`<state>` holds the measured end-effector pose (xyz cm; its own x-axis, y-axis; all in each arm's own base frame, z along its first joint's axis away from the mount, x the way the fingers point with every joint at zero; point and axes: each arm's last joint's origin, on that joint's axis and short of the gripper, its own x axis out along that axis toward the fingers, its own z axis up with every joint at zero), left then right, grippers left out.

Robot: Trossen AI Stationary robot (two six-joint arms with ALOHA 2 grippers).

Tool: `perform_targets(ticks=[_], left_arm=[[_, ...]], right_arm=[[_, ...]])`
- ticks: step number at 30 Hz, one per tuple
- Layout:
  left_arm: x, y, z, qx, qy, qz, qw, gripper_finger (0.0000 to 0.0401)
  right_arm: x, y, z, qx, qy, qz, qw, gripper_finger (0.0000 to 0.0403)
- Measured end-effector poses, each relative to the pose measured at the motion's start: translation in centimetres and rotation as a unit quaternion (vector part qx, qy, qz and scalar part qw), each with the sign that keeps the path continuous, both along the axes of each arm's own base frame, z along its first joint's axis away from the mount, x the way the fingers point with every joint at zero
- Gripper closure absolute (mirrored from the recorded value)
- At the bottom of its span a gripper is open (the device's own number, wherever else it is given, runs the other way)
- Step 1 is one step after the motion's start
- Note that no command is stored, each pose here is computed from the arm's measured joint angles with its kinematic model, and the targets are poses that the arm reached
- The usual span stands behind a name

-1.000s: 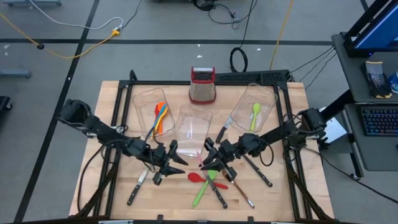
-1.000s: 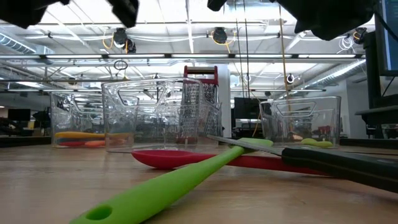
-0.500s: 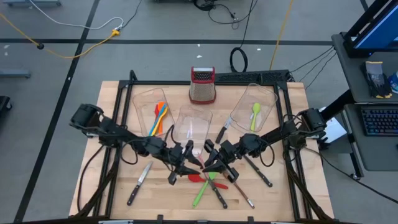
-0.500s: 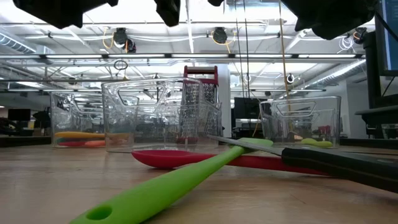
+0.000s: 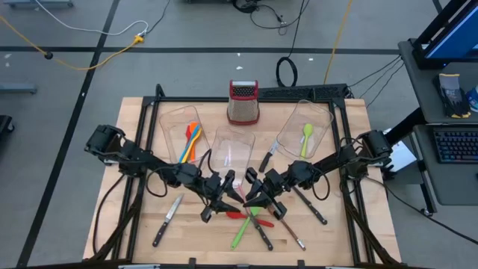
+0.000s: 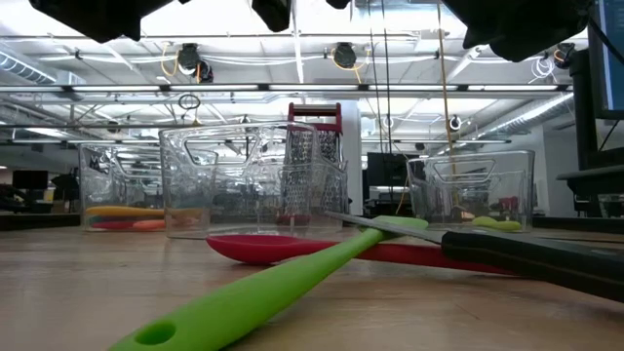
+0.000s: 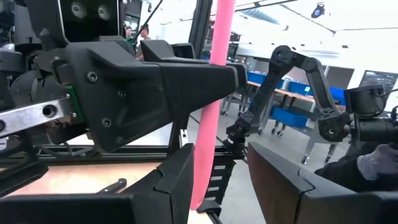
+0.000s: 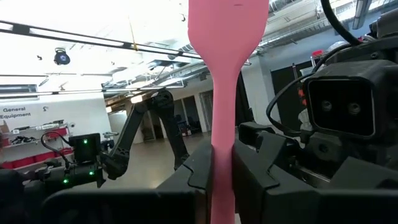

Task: Pick & Place Kitchen Items
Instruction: Put the pink spatula into the left transparent bin

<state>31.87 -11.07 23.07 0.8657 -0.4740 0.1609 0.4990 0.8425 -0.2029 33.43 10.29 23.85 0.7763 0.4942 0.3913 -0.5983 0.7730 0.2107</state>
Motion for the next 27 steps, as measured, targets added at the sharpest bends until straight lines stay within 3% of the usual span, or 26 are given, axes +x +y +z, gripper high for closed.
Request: perform_targets(ticks=[14,27], left_arm=[[0.33,0.79,-0.28,0.002,0.014,0.037,0.999,0.0249],[0.43,0.54,0.49,-0.007,-0.006,0.031,0.999,0.0249]], right_arm=[[-0.01,0.02,0.01,0.002,0.001,-0.001,1.000,0.0376],[0.03,-0.09,0.02,-0.017,-0.012,-0.015,1.000,0.0376]])
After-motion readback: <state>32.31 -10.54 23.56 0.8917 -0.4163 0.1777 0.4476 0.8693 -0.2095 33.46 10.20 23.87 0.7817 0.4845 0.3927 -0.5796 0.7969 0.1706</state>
